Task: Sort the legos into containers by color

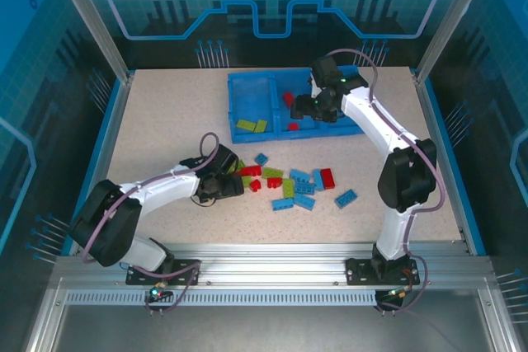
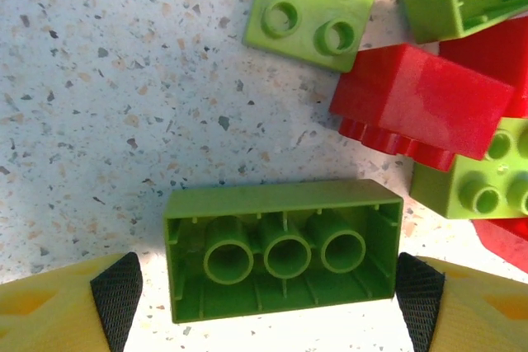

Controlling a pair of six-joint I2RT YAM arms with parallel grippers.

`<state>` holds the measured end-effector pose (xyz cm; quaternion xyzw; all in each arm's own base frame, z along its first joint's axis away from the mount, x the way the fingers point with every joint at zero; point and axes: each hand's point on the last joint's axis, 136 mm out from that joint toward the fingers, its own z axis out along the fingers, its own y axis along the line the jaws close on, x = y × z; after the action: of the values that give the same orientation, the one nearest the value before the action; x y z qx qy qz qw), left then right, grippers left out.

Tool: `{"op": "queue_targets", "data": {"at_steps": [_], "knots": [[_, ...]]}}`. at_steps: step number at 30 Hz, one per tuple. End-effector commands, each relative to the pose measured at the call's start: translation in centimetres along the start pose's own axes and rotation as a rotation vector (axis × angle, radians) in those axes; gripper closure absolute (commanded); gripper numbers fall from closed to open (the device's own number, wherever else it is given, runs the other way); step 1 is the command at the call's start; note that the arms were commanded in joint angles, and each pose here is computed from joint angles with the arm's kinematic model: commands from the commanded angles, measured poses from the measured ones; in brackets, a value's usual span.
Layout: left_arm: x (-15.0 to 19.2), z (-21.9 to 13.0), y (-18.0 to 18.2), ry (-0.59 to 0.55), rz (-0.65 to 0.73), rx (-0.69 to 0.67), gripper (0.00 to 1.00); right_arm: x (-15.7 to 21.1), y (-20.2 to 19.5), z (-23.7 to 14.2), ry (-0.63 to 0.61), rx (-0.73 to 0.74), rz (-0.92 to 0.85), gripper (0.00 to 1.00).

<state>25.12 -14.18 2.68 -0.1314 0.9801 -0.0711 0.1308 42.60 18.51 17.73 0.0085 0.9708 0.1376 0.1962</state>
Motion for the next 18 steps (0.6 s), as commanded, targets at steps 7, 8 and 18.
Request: {"op": "queue_targets", "data": {"at_steps": [7, 8, 18], "knots": [[-1.2, 0.4, -0.9, -0.008, -0.012, -0.016, 0.19, 0.2, -1.0, -0.8, -0.021, 0.005, 0.028, 0.22], [-1.1, 0.6, -0.9, -0.006, -0.012, -0.02, 0.21, 0.2, -1.1, -0.8, -0.02, 0.008, 0.03, 0.22], [-1.5, -1.0, 0.0, -0.052, -0.027, -0.039, 0.42, 1.7, -1.9, -1.5, -0.02, 0.037, -0.005, 0.22]]}}
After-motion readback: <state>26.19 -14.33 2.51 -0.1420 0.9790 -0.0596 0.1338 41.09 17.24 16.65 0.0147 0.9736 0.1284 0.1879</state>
